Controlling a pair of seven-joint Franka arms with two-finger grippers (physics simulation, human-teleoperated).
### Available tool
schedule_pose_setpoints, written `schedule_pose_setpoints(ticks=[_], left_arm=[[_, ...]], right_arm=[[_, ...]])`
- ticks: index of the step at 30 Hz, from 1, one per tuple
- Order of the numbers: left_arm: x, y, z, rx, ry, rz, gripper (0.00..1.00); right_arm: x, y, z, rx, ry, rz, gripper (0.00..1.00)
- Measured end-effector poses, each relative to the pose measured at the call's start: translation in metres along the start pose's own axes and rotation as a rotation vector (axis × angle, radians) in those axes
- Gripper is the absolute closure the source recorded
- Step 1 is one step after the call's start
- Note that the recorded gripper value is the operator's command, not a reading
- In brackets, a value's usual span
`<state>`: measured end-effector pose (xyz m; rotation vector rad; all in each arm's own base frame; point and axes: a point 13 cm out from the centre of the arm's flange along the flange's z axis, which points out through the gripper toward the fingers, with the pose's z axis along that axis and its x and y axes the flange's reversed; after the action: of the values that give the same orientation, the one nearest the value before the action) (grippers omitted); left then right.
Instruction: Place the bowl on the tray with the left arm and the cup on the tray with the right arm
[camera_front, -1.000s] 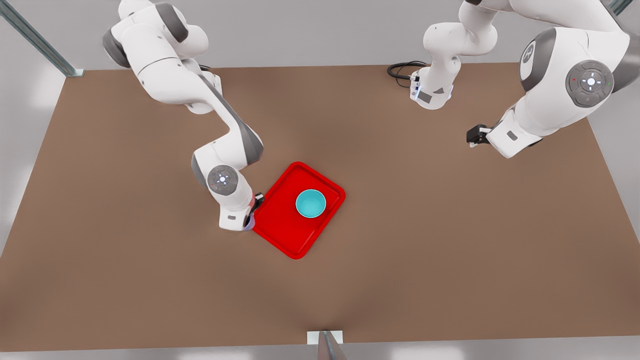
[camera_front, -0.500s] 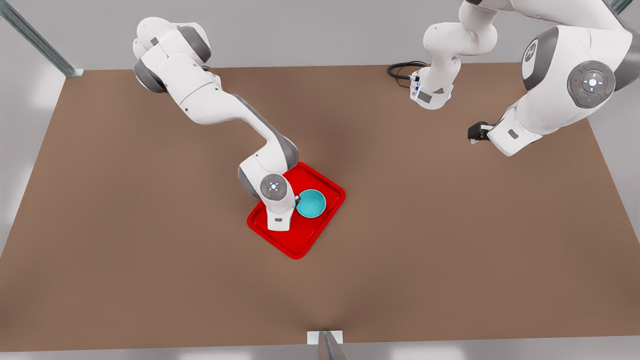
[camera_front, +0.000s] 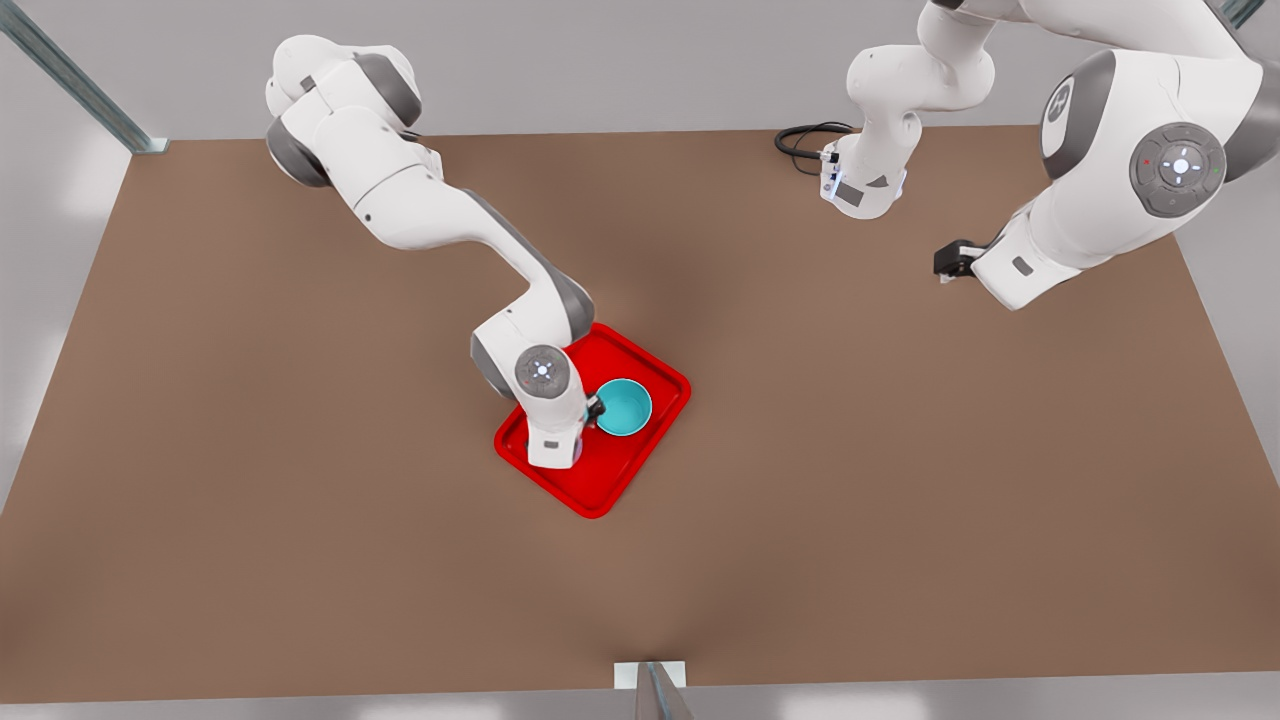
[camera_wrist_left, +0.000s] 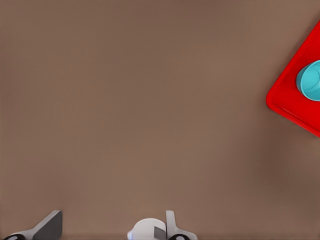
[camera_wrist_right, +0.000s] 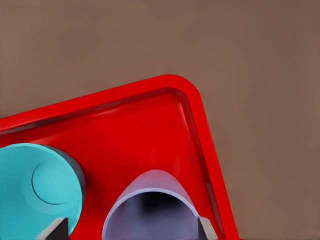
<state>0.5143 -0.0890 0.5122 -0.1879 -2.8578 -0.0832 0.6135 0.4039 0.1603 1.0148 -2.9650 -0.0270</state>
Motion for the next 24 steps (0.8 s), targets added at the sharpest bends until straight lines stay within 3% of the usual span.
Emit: schedule_pose_setpoints(ticks=[3,5,8,12,17,21,24], left_arm=[[0.003,0.0,0.001,-0.001,0.01,0.001,0.0],[0.005,-0.003,0.001,-0.002,0.015,0.006,0.0],[0.007,-0.004,0.001,-0.003,0.022,0.009,0.0],[0.009,-0.002,0.001,-0.003,0.028,0.006,0.0],[0.009,0.001,0.001,-0.005,0.03,0.001,0.0],[0.012,0.003,0.001,-0.007,0.032,-0.002,0.0],[0.014,0.001,0.001,-0.009,0.037,0.0,0.0]], right_arm=[[-0.017,-0.03,-0.044,-0.009,-0.048,0.05,0.0],[0.001,-0.095,-0.083,-0.026,-0.032,0.157,0.0],[0.098,-0.26,-0.113,-0.026,0.096,0.406,0.0],[0.171,-0.335,-0.191,0.037,0.185,0.518,0.0],[0.241,-0.314,-0.306,0.091,0.235,0.55,0.0],[0.292,-0.282,-0.314,0.065,0.32,0.564,0.0],[0.298,-0.275,-0.312,0.045,0.325,0.556,0.0]])
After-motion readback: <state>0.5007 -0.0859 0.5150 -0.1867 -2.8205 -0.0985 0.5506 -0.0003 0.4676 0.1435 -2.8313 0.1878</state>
